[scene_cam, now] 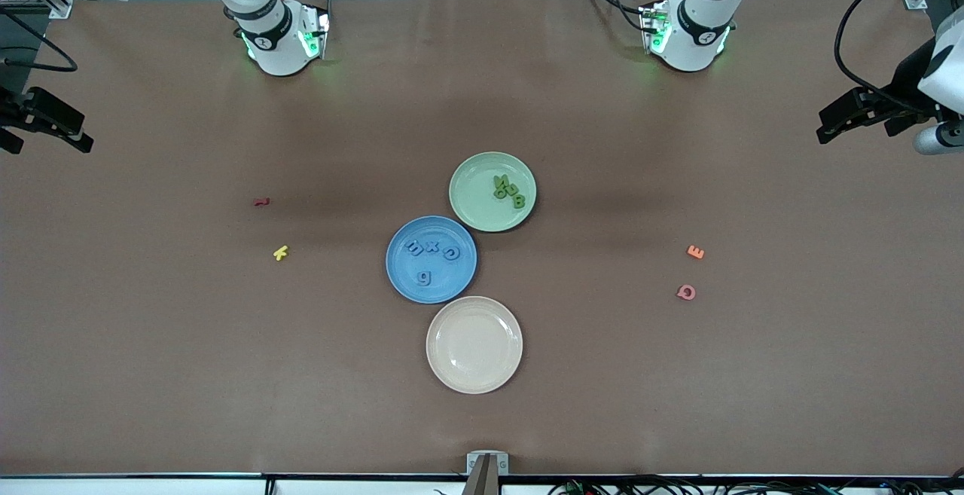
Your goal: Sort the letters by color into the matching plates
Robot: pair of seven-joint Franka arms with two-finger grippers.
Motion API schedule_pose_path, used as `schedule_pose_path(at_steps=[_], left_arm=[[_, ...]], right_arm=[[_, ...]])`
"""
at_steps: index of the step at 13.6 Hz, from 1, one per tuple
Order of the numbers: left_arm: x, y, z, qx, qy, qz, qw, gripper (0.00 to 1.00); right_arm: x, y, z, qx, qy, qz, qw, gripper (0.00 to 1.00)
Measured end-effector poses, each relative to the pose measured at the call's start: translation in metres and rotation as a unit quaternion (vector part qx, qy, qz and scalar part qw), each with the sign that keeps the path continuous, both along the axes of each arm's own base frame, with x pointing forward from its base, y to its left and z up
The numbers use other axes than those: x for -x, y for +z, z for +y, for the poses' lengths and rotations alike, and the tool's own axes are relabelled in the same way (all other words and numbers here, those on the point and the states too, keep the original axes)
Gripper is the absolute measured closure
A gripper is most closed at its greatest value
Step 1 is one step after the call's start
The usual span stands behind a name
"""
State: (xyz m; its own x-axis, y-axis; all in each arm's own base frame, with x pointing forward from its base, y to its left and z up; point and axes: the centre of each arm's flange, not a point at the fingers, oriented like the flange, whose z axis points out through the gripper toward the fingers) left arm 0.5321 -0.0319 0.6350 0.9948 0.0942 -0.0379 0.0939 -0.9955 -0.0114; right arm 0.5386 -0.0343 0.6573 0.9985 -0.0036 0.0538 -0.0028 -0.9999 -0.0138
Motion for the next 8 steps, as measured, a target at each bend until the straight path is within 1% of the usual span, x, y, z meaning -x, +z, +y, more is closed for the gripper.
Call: schedule_pose_path(at_steps=[3,8], left_arm=[[0.003,0.005,0.0,0.0,-0.001,-0.004,1.0,0.0],[0.009,0.012,-0.001,0.0,-0.002,-0.008,1.0,0.0]], right_arm=[[-0.001,-0.001,0.0,0.001,0.012,0.001,1.0,0.0],[-0.009,-0.013,0.006,0.003,0.035,0.01,0.999,0.0]])
